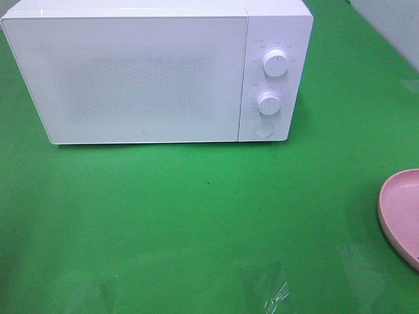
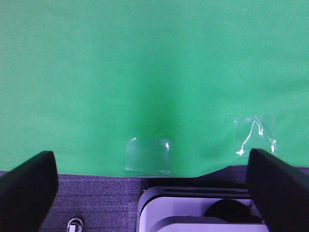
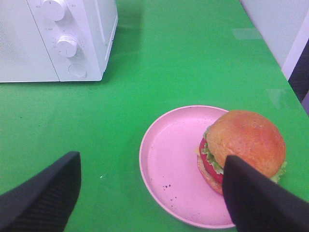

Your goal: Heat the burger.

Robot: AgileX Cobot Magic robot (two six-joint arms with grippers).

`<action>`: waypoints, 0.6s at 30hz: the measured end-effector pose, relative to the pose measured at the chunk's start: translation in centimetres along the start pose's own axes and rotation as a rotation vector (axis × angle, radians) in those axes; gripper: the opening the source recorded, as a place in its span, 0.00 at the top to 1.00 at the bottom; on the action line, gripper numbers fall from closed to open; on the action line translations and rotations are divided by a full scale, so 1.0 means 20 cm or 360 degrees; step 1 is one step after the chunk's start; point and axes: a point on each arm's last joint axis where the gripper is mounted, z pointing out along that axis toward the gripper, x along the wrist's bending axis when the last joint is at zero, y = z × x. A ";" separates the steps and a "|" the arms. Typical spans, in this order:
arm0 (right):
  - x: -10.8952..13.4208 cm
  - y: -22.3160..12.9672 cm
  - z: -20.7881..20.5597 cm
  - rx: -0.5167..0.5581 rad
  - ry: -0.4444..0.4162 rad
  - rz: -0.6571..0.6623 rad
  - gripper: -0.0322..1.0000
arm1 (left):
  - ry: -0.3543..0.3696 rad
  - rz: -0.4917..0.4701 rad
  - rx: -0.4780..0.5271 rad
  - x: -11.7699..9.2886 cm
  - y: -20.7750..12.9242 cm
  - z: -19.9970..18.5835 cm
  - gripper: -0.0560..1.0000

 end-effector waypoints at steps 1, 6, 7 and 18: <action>0.00 0.00 0.00 0.0000 0.0000 0.0000 0.23 | 0.0008 0.0008 -0.0032 0.01 -0.07 0.00 0.02; 0.00 0.00 0.00 0.0000 0.0000 0.0000 0.23 | 0.0021 0.0023 -0.0135 0.02 -0.17 -0.01 0.02; 0.00 0.00 0.00 0.0000 0.0000 0.0000 0.23 | 0.0017 0.0026 -0.0194 0.02 -0.20 -0.02 0.02; 0.00 0.00 0.00 0.0000 0.0000 0.0000 0.23 | 0.0021 0.0053 -0.0481 0.02 -0.31 -0.10 0.02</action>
